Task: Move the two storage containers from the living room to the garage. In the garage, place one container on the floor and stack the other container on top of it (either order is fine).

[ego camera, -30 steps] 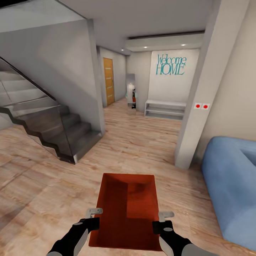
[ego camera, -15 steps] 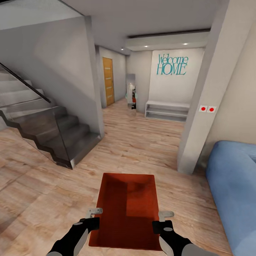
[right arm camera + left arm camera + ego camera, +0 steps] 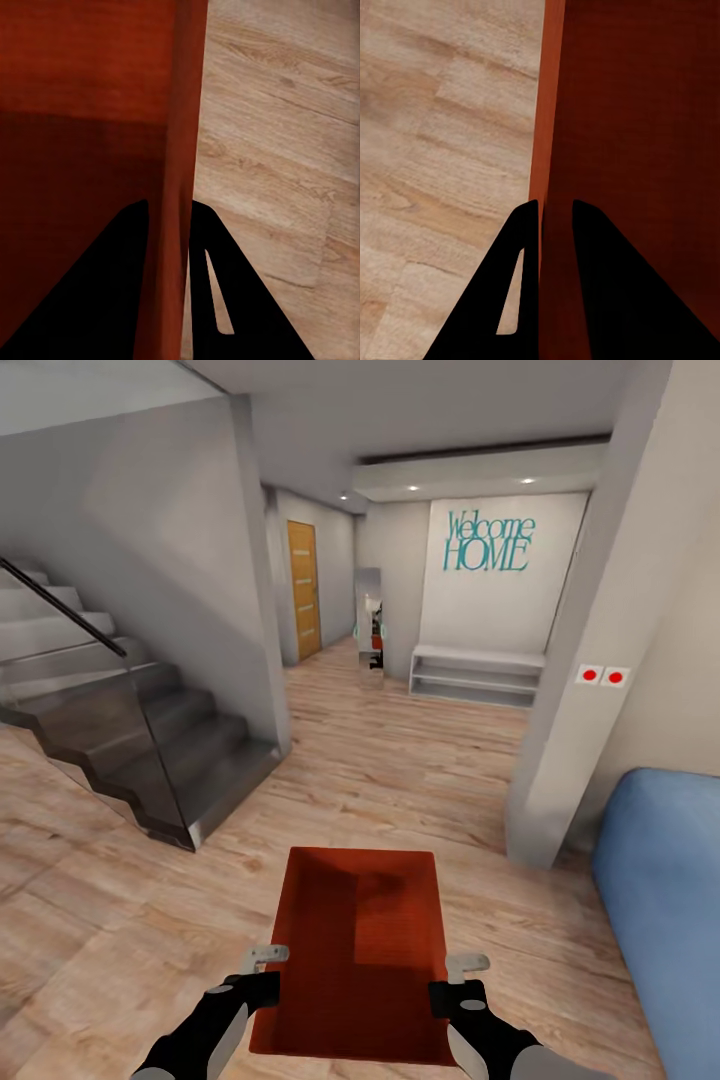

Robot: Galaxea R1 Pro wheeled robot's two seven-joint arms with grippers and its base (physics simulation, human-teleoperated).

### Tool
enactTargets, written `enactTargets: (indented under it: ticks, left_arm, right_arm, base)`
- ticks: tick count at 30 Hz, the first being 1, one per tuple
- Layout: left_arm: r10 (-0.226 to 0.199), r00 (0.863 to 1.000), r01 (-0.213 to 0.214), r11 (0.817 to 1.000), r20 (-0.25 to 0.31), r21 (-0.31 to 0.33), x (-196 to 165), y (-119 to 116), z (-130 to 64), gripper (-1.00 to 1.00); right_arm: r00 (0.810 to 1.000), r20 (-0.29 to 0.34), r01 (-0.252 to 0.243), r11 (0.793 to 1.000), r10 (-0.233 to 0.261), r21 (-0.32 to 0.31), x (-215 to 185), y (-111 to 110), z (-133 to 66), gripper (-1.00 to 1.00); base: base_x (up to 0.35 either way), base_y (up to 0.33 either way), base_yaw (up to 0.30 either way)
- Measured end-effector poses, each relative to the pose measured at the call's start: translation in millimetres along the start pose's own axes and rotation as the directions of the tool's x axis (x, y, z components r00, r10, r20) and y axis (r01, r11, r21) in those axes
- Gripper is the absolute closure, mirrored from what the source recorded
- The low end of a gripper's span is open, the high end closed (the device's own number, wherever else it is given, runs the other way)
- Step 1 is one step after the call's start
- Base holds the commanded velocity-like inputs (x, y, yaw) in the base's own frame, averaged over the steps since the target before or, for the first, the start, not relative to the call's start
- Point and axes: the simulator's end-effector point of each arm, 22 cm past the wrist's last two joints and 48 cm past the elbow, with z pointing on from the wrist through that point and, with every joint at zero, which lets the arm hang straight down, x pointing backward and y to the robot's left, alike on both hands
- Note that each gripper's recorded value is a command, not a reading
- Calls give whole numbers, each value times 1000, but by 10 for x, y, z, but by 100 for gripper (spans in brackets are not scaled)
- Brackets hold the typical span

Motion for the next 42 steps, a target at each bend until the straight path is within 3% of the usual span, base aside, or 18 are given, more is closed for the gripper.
enactTargets:
  ticks: [42]
  left_arm:
    - [1,1000,-1,1000,-1,0,3,-1,0,100]
  right_arm:
    - [1000,-1,0,1000,0,0,5,-1,0,100]
  base:
    - [322,0,0]
